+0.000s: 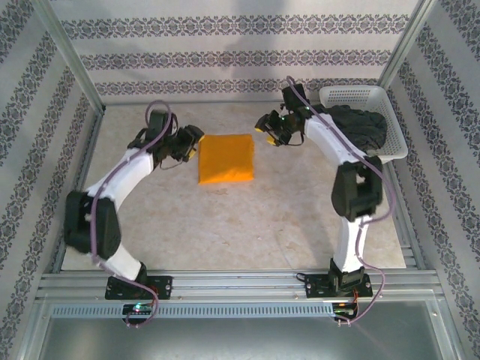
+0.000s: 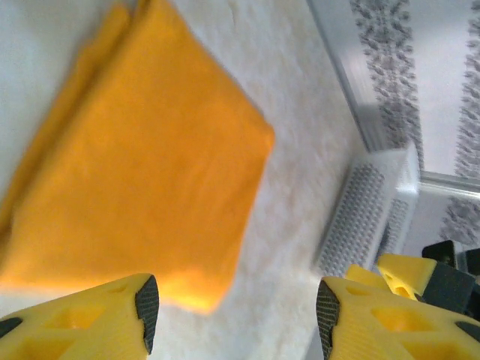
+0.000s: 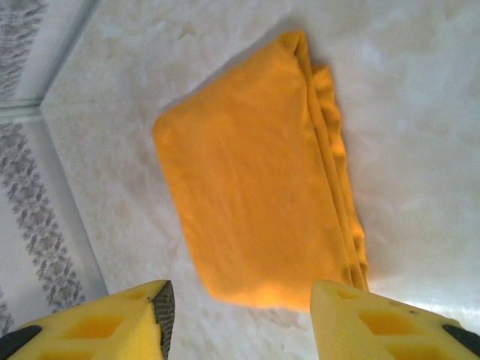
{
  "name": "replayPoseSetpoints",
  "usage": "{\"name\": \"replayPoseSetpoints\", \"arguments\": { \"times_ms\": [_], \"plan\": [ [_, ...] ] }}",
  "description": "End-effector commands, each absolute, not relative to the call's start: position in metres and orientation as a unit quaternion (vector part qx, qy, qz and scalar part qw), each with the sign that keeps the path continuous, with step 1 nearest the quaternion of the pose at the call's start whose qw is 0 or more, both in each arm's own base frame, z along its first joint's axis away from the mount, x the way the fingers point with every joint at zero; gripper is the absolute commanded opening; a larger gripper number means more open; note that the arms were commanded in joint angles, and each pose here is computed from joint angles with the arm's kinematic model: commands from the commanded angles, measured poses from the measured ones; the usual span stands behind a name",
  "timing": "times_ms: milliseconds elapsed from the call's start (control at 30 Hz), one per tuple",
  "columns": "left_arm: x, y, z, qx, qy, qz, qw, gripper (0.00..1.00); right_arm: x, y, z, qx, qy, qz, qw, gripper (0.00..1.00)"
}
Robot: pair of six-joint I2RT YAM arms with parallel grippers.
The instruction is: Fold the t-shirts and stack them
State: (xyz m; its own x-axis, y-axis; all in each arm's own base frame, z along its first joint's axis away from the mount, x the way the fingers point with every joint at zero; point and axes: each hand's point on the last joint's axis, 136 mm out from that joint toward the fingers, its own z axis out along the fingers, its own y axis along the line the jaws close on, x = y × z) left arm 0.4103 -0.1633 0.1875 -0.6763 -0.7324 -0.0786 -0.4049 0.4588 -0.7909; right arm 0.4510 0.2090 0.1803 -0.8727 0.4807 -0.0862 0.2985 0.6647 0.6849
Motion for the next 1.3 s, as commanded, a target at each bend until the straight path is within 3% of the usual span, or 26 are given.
{"name": "replayPoseSetpoints", "arguments": {
  "times_ms": [0,133,267,533,733,933,1100,1133,1267],
  "plan": [
    [0.372,-0.2,0.156,-0.4,0.799,-0.417,0.165,0.6,0.415,0.221,0.191,0.192,0.882,0.396,0.167,0.55],
    [0.36,-0.239,0.148,-0.418,0.776,-0.437,0.177,0.67,0.36,0.225,0.18,0.187,0.866,0.434,0.164,0.57],
    [0.375,-0.266,0.132,-0.448,0.743,-0.463,0.181,0.73,0.325,0.217,0.165,0.193,0.866,0.436,0.152,0.58],
    [0.394,-0.31,0.085,-0.502,0.711,-0.471,0.144,0.71,0.31,0.19,0.168,0.211,0.867,0.422,0.161,0.57],
    [0.403,-0.314,0.063,-0.527,0.705,-0.45,0.15,0.67,0.303,0.18,0.177,0.214,0.863,0.424,0.17,0.57],
    [0.419,-0.312,0.038,-0.55,0.69,-0.441,0.166,0.45,0.291,0.175,0.171,0.224,0.864,0.42,0.163,0.56],
    [0.438,-0.3,0.033,-0.555,0.682,-0.439,0.183,0.04,0.29,0.173,0.17,0.225,0.865,0.418,0.161,0.56],
    [0.44,-0.293,0.033,-0.557,0.683,-0.435,0.187,0.0,0.29,0.173,0.17,0.225,0.865,0.418,0.161,0.56],
    [0.451,-0.249,0.039,-0.55,0.689,-0.425,0.204,0.0,0.292,0.173,0.175,0.216,0.868,0.417,0.164,0.55]
  ]
}}
